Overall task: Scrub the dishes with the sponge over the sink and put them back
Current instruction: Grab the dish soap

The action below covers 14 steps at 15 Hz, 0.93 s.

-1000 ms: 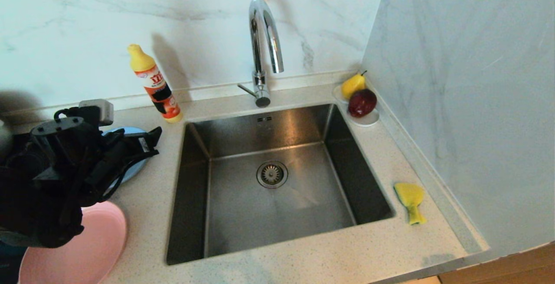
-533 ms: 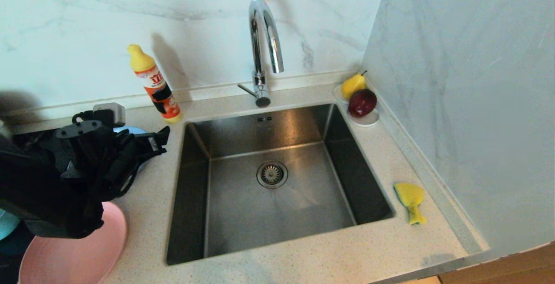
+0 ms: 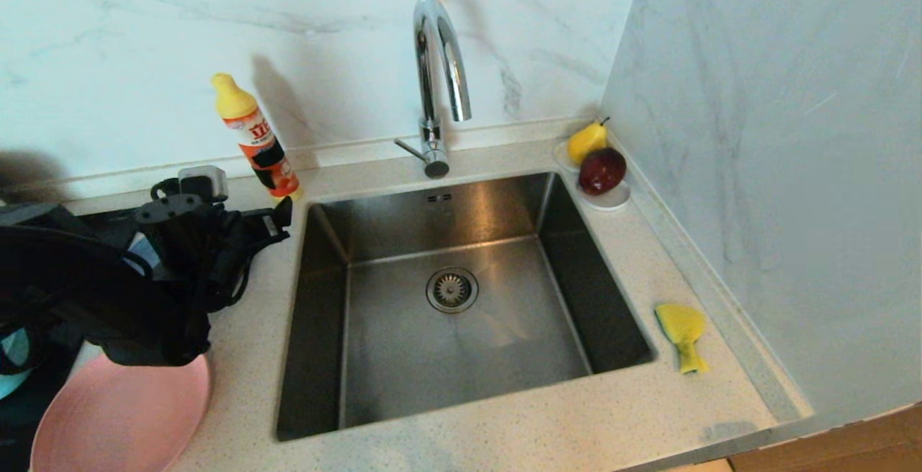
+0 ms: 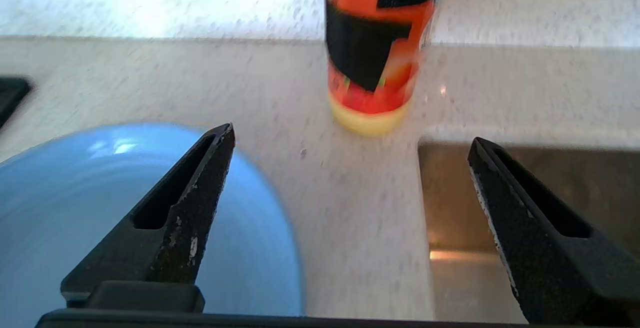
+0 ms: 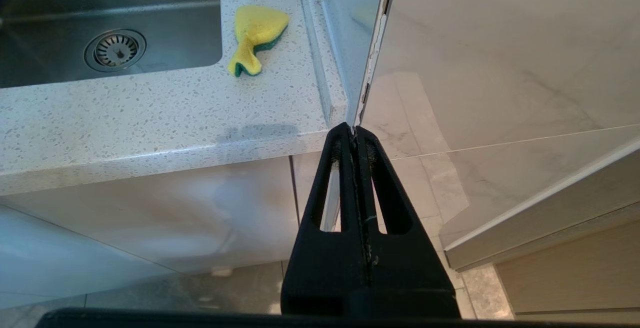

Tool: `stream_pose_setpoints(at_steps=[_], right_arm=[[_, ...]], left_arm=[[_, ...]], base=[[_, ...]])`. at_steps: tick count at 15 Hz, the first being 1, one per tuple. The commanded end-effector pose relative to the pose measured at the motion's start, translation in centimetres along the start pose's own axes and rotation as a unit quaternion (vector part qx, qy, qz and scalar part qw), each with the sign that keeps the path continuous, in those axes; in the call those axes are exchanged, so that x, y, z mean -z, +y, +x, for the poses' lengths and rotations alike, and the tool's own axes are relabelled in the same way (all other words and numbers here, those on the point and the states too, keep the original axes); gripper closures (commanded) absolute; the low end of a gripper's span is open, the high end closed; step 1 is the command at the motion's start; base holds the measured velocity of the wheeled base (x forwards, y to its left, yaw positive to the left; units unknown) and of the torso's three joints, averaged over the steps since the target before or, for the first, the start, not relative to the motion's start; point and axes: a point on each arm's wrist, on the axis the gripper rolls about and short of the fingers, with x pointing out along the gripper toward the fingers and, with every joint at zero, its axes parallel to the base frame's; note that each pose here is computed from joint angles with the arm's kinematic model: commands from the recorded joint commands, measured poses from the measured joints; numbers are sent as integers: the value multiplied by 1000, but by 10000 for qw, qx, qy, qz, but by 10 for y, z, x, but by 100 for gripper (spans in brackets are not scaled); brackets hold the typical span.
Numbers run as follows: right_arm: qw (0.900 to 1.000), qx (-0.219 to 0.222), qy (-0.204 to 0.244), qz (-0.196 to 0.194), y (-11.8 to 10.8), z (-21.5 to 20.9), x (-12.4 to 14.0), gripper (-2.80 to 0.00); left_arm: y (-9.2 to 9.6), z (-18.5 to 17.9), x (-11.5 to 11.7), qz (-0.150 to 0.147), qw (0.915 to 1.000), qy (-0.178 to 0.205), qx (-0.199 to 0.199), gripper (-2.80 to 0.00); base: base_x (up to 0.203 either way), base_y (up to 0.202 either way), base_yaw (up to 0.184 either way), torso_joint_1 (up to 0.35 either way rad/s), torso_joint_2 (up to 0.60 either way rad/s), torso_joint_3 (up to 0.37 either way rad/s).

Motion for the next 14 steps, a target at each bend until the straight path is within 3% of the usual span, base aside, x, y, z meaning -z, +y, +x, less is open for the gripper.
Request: stream_pose_setpoints(at_steps=[1,5,14], right_arm=[[10000,-1,2,0,0,0,0,0],[10000,-1,2,0,0,0,0,0],[10000,-1,2,0,0,0,0,0]], left_arm=[[-3,15,6,-30,9999,-119,-51,-280],[-6,33,13,-59,9995,-230,-204,-280],[-13,66,-4,-128,9984,-475,-287,-280]], base=[[0,0,0,0,0,0],[0,0,0,0,0,0],[0,0,0,0,0,0]])
